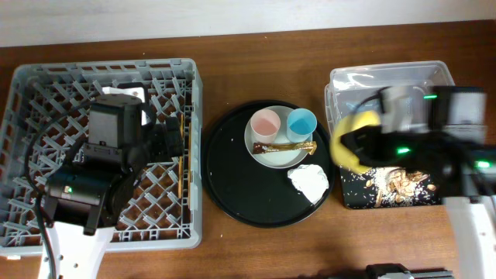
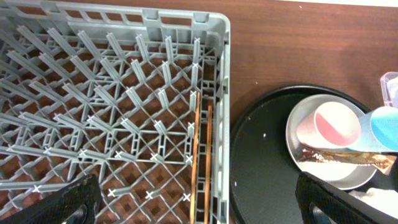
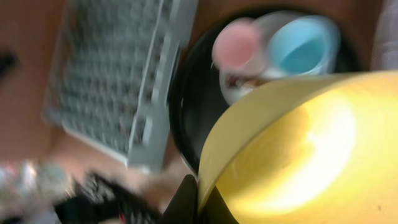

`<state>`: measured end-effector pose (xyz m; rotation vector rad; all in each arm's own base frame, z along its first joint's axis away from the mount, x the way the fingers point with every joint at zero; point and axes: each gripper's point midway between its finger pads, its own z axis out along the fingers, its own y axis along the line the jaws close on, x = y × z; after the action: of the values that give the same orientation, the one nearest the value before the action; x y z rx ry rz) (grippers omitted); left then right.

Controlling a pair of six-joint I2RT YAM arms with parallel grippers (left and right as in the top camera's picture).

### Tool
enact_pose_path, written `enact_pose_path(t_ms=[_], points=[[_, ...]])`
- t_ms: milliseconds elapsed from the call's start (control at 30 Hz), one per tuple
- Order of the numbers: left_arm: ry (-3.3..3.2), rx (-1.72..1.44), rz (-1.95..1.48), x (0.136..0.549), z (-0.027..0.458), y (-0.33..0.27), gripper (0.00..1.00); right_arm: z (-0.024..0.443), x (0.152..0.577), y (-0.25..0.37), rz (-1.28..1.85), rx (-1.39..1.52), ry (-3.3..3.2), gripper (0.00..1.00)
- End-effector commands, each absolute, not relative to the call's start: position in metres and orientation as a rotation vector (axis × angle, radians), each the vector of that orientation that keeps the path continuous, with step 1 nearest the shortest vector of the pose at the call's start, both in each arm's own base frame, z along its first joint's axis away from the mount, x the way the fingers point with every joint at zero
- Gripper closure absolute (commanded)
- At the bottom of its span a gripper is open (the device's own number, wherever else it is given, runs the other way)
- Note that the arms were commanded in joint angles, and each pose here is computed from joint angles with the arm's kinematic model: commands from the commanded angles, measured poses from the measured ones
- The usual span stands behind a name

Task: Sort waste into correct bins and load items into the dishwasher rack
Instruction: 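Set the empty yellow bowl back on the black round tray, then grasp the white plastic bag and move it to the clear bin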

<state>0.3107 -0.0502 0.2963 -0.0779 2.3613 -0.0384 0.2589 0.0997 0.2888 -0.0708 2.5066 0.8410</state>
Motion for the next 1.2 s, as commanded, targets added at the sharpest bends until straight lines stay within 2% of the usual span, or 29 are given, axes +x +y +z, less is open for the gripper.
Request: enact_pose_path(t_ms=[0, 233, 300, 367, 500, 633, 733, 767, 800, 867, 900, 933, 1033, 1167], points=[[2.343, -0.092, -0.037, 0.311, 0.302, -0.048, 0.01, 0.255, 0.244, 0.153, 0.690, -0.306, 2.676, 0.96], [2.343, -0.092, -0.037, 0.311, 0.302, -0.048, 0.01, 0.143, 0.203, 0.262, 0.432, -0.889, 2.940, 0.96], [2.343, -0.092, -0.037, 0.311, 0.302, -0.048, 0.01, 0.095, 0.198, 0.287, 0.375, -0.982, 3.006, 0.96], [2.343, -0.092, -0.037, 0.311, 0.302, -0.048, 0.01, 0.076, 0.202, 0.293, 0.357, -0.974, 3.034, 0.96], [2.343, -0.092, -0.037, 0.311, 0.302, -0.048, 0.01, 0.078, 0.208, 0.298, 0.370, -0.986, 3.011, 0.73], [2.343, -0.092, -0.037, 0.311, 0.302, -0.048, 0.01, 0.131, 0.230, 0.293, 0.336, -0.997, 2.949, 0.67], [2.343, -0.092, -0.037, 0.311, 0.302, -0.048, 0.01, 0.158, 0.253, 0.251, 0.102, -0.891, 2.972, 0.59], [2.343, -0.092, -0.037, 0.311, 0.302, -0.048, 0.01, 0.159, 0.257, 0.226, -0.014, -0.845, 3.012, 0.57], [2.343, -0.092, -0.037, 0.311, 0.302, -0.048, 0.01, 0.159, 0.260, 0.204, -0.098, -0.796, 3.055, 0.50], [2.343, -0.092, -0.037, 0.311, 0.302, -0.048, 0.01, 0.157, 0.269, 0.175, -0.140, -0.682, 3.118, 0.46], [2.343, -0.092, -0.037, 0.311, 0.302, -0.048, 0.01, 0.154, 0.273, 0.164, -0.146, -0.630, 3.140, 0.30], [2.343, -0.092, -0.037, 0.311, 0.302, -0.048, 0.01, 0.149, 0.276, 0.153, -0.154, -0.581, 3.167, 0.02], [2.343, -0.092, -0.037, 0.311, 0.302, -0.048, 0.01, 0.123, 0.278, 0.131, -0.168, -0.457, 3.226, 0.02], [2.343, -0.092, -0.037, 0.311, 0.302, -0.048, 0.01, 0.070, 0.274, 0.126, -0.168, -0.442, 3.229, 0.03]])
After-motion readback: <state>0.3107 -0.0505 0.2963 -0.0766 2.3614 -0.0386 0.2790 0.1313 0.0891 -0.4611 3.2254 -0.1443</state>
